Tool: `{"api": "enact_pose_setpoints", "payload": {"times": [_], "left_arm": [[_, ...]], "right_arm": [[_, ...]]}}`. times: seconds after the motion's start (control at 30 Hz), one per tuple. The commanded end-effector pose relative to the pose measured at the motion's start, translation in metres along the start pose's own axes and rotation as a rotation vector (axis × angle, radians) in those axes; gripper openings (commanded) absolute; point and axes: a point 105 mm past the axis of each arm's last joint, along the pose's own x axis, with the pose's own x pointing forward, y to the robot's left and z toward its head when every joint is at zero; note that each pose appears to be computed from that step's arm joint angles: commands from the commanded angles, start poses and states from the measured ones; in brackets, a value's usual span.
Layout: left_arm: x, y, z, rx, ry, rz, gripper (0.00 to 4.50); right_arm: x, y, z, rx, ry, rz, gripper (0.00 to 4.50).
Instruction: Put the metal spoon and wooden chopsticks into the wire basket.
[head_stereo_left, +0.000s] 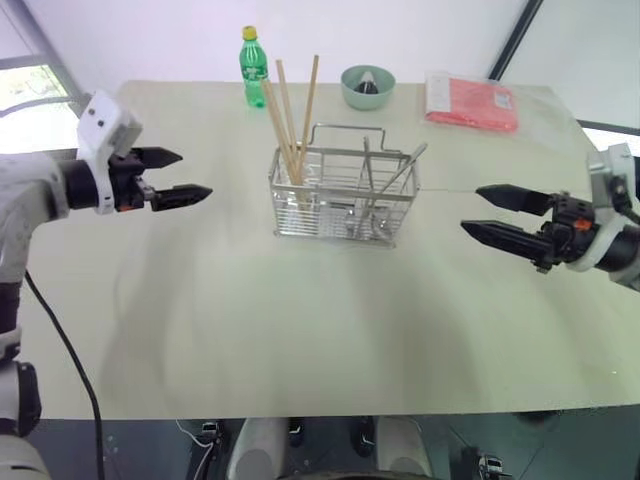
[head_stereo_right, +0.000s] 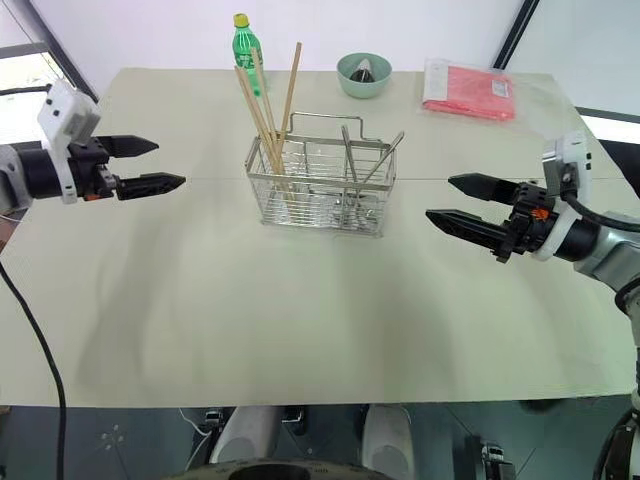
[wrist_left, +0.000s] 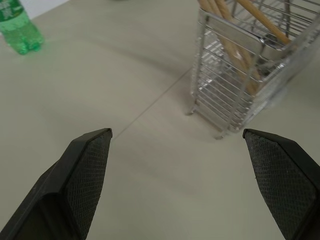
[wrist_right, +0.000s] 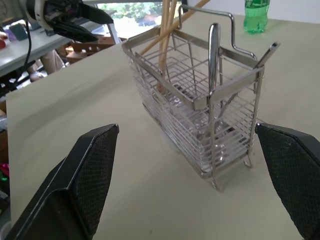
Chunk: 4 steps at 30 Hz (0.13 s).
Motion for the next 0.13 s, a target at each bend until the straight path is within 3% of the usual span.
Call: {"api": "enact_pose_setpoints", "payload": {"times": [0.03, 0.13], "left_arm": [[-0.0071, -0.0051, 0.0182, 0.063, -0.048, -0.006, 4.40], [-0.0056, -0.0068, 0.0194, 0.065, -0.055, -0.011, 4.40]], "right_arm": [[-0.0043, -0.0014, 0.0022, -0.040, 0.000, -0.008, 4.50], [-0.0034, -0.0034, 0.0024, -0.040, -0.009, -0.017, 4.50]]}}
